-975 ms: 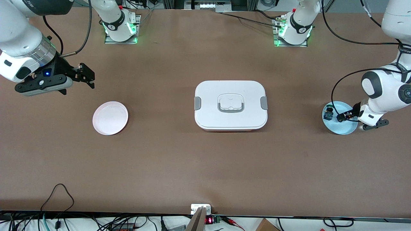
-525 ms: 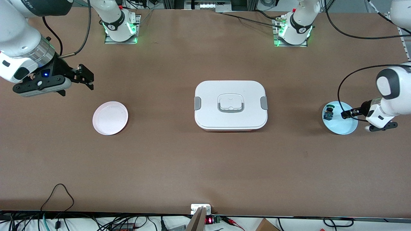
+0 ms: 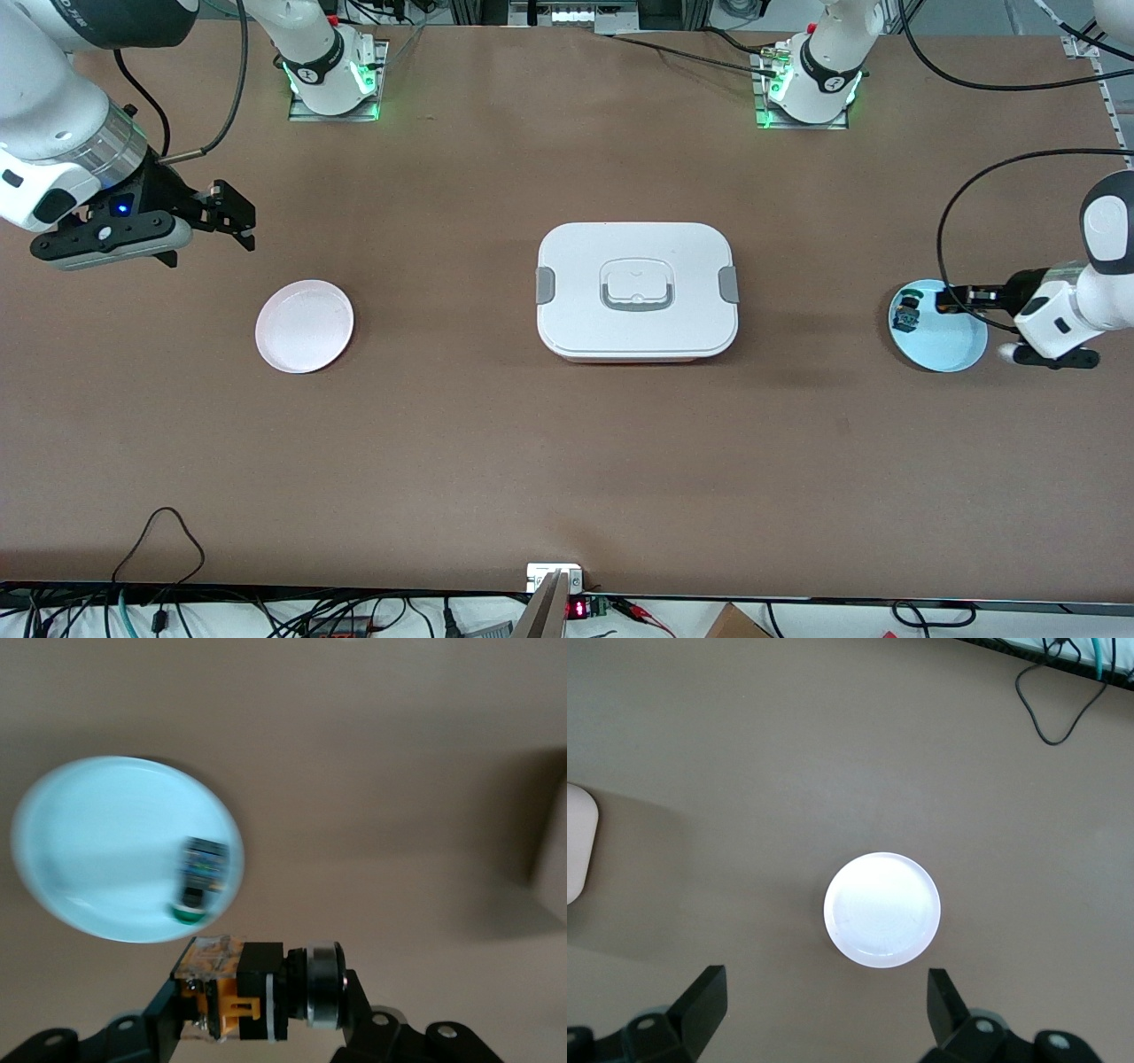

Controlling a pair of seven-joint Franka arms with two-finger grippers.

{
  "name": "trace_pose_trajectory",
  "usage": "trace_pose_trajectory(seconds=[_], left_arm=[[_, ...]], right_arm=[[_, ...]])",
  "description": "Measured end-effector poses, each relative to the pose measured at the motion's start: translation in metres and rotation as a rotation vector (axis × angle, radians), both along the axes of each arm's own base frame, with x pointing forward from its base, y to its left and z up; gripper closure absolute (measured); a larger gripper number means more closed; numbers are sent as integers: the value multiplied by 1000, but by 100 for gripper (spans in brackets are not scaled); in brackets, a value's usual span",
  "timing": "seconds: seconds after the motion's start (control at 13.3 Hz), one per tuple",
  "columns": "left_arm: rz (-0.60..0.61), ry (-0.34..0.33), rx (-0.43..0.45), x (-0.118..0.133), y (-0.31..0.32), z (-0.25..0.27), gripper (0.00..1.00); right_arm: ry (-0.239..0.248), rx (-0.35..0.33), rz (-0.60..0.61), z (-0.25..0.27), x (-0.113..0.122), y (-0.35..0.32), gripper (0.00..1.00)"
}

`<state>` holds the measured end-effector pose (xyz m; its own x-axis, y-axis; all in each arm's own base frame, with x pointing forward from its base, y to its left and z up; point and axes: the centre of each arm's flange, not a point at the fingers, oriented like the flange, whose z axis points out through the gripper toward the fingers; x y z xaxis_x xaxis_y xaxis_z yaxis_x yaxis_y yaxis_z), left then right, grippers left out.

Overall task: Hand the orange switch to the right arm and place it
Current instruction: 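Carry the switch over the white box while the right gripper approaches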

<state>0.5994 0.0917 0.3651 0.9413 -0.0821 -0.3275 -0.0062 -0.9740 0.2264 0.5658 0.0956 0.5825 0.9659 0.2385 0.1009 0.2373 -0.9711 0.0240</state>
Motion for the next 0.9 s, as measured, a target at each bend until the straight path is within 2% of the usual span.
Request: trace_pose_trajectory(seconds=[0.15,0.38,0.6,0.67,0.82,0.9], left_arm=[[-53,36,-129,-4,-40,9,28],[-168,105,-238,-12,-99,28,28],[-194,81,-388,-9,-151,52,28],[-207,65,-471,-9,-173,60,28],[-269,12,-527,-10,-213,73,28],[-320,-31,-562,-11,-241,83,28]], right_arm=[[3,0,-46,8,0,-27,0],[4,1,-102,19,1,-61,0],[24,-1,-100,21,-2,-59,0],[54,-4,-101,19,-5,-59,0],[86,-6,-88,17,-9,-53,0],[120,1,-74,15,-13,-45,0]])
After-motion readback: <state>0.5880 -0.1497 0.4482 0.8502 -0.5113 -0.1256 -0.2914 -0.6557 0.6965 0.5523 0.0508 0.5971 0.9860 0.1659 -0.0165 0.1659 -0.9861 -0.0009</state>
